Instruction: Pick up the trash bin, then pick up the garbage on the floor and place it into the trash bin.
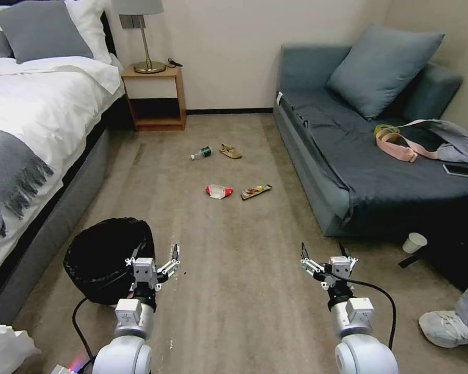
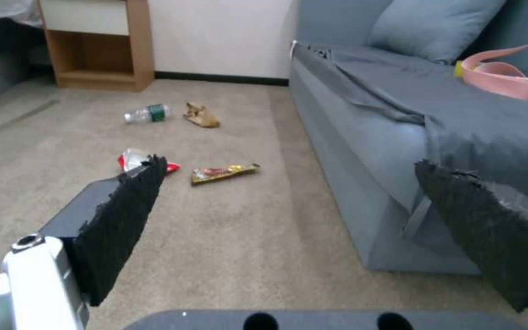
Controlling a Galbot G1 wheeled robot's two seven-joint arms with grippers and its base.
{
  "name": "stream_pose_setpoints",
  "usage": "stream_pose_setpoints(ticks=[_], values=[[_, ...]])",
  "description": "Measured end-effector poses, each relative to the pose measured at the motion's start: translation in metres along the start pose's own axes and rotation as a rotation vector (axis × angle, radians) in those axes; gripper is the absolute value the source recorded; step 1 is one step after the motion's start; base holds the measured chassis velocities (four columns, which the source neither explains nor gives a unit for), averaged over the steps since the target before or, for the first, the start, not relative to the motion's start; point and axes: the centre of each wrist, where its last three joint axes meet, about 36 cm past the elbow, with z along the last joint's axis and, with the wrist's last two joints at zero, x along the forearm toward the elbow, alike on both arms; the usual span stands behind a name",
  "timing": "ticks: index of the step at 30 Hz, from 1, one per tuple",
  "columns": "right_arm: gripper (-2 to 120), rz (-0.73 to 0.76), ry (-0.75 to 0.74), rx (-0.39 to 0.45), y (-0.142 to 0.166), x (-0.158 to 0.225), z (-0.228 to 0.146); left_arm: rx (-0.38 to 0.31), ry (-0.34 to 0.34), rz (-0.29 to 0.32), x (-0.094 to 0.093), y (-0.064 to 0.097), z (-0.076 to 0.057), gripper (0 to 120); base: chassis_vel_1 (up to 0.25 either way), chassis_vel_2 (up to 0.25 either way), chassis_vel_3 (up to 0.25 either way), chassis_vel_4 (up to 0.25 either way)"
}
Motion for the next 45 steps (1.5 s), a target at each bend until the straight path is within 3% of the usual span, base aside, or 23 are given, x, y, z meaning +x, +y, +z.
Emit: stream_pose_setpoints(ticks=[36, 39, 45], values=[[100, 0.0, 0.002, -0.001, 0.0, 0.0, 0.0, 0.003, 0.002, -0.003, 0.0, 0.001, -0.001, 100, 0.0, 0.0, 0.0, 0.0], [100, 0.0, 0.008, -0.005, 0.0, 0.0, 0.0, 0.021, 0.023, -0.028, -0.002, 0.008, -0.008, 100, 0.0, 0.0, 0.0, 0.0], [100, 0.011, 0.078, -0.055, -0.005, 0.001, -0.019, 0.087, 0.098, -0.108, -0.009, 0.035, -0.04, 100, 0.0, 0.0, 0.0, 0.0]])
